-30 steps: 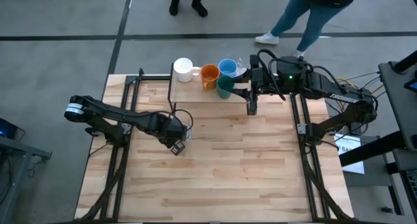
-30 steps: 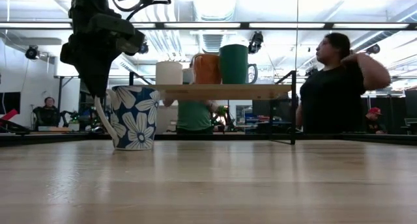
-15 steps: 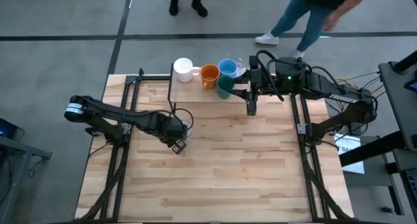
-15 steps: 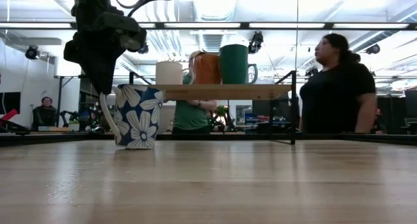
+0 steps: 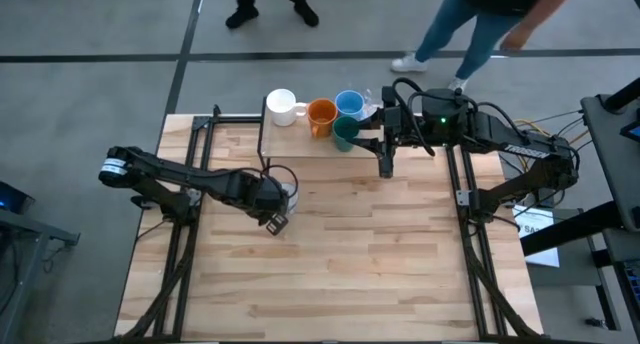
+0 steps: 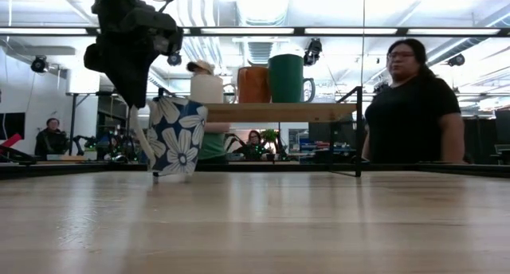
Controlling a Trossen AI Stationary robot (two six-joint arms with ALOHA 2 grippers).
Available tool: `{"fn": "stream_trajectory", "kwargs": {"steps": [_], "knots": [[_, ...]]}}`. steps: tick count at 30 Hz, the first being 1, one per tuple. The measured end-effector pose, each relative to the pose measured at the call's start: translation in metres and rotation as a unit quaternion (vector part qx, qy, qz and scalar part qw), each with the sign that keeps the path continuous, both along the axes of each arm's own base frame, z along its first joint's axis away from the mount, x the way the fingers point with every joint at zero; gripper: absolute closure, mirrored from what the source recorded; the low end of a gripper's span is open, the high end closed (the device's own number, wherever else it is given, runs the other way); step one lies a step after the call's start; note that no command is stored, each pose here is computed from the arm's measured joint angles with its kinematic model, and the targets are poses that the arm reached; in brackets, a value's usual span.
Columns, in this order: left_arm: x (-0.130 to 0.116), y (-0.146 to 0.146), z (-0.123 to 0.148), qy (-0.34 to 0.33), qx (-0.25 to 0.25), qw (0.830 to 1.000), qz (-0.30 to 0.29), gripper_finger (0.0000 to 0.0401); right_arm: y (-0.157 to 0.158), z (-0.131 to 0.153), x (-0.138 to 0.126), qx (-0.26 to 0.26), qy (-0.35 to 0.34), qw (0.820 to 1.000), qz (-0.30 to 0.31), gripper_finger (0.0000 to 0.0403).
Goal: Stack small to large cups/mugs on shelf
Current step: Put the white patterned mug on the shelf
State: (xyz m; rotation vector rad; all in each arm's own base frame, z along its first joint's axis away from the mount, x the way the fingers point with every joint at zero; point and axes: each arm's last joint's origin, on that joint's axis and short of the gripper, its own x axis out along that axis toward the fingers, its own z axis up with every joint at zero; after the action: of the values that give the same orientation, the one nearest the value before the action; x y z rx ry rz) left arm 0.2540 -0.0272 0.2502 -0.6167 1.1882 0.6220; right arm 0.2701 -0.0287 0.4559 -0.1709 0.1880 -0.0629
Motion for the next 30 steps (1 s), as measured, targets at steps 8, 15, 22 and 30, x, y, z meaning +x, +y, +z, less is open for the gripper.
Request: {"fn": "stream_trajectory", "kwargs": {"steps": [8,15,22,30], "knots": [[0.0,0.0,0.002,-0.001,0.0,1.0,0.0,0.0359,0.0,-0.001,0.0,-0.002,0.002,1.0,0.0,0.0277],[0.004,-0.001,0.017,-0.028,-0.004,1.0,0.0,0.0359,0.0,-0.002,0.0,-0.003,0.003,1.0,0.001,0.0277],[0.001,0.001,0.048,-0.031,0.021,0.999,-0.009,0.0359,0.0,-0.002,0.0,-0.005,0.003,1.0,0.001,0.0277],[-0.01,0.007,0.083,-0.039,0.045,0.998,-0.01,0.0359,0.0,-0.002,0.0,-0.009,0.003,1.0,0.001,0.0277]]}}
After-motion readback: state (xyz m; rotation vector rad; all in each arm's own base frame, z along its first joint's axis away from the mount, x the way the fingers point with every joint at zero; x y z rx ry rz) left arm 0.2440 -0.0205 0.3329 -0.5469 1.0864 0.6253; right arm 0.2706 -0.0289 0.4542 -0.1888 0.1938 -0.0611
